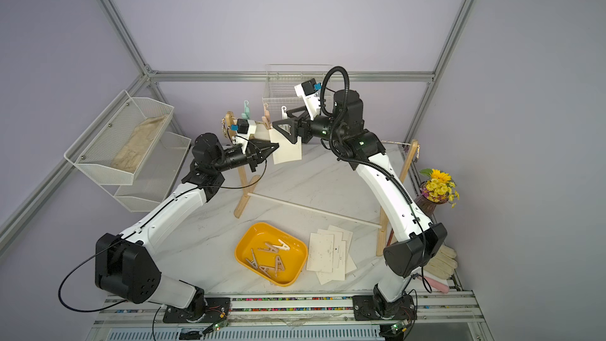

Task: Remove the postcards from the strings
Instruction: Pinch the postcard on the clothesline, then remove the clamp from the clothesline.

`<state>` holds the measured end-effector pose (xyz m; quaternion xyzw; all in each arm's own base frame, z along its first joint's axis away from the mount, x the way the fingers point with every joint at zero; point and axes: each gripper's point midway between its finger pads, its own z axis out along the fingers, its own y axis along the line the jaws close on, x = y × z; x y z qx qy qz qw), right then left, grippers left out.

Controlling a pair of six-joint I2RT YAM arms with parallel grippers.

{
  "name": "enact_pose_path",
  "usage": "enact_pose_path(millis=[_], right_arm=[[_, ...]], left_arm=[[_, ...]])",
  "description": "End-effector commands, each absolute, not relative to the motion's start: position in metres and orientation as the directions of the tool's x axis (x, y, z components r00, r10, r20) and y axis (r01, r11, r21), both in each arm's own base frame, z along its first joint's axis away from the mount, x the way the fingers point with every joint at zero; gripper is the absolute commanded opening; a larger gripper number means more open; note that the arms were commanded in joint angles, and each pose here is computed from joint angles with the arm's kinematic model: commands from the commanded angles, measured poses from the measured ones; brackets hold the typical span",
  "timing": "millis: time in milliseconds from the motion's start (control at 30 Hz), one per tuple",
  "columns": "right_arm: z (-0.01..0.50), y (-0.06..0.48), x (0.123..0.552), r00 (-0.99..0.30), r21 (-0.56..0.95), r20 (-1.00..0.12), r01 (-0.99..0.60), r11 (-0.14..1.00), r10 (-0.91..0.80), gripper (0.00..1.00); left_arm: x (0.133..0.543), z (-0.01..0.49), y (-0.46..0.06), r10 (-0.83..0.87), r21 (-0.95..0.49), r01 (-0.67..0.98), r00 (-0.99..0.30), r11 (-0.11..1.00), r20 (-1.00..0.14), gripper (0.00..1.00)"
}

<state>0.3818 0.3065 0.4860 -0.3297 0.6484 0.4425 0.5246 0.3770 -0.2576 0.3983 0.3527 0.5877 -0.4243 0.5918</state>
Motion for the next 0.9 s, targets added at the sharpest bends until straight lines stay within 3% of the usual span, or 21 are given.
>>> enact_pose_path(millis=[0, 100, 367, 500, 867], right_arm=[[0.481, 0.312, 0.379, -0.242, 0.232, -0.970, -0.909, 0.346, 0.015, 0.80], [0.482, 0.312, 0.379, -0.222, 0.214, -0.975, -0.915, 0.341, 0.014, 0.77], [0.490, 0.314, 0.370, -0.160, 0.162, -0.987, -0.943, 0.291, 0.031, 0.59], [0.488, 0.315, 0.370, -0.156, 0.157, -0.987, -0.946, 0.285, 0.028, 0.47], [0.498, 0.313, 0.371, -0.108, 0.118, -0.993, -0.946, 0.303, 0.053, 0.25]], left_arm=[[0.376, 0.415, -0.256, -0.129, -0.074, 0.924, -0.027, 0.375, -0.991, 0.00], [0.379, 0.415, -0.256, -0.136, -0.088, 0.923, -0.039, 0.375, -0.990, 0.00], [0.397, 0.410, -0.257, -0.142, -0.184, 0.895, -0.137, 0.406, -0.980, 0.00], [0.397, 0.413, -0.258, -0.147, -0.192, 0.898, -0.144, 0.397, -0.979, 0.00], [0.393, 0.414, -0.258, -0.152, -0.210, 0.901, -0.163, 0.379, -0.975, 0.00]])
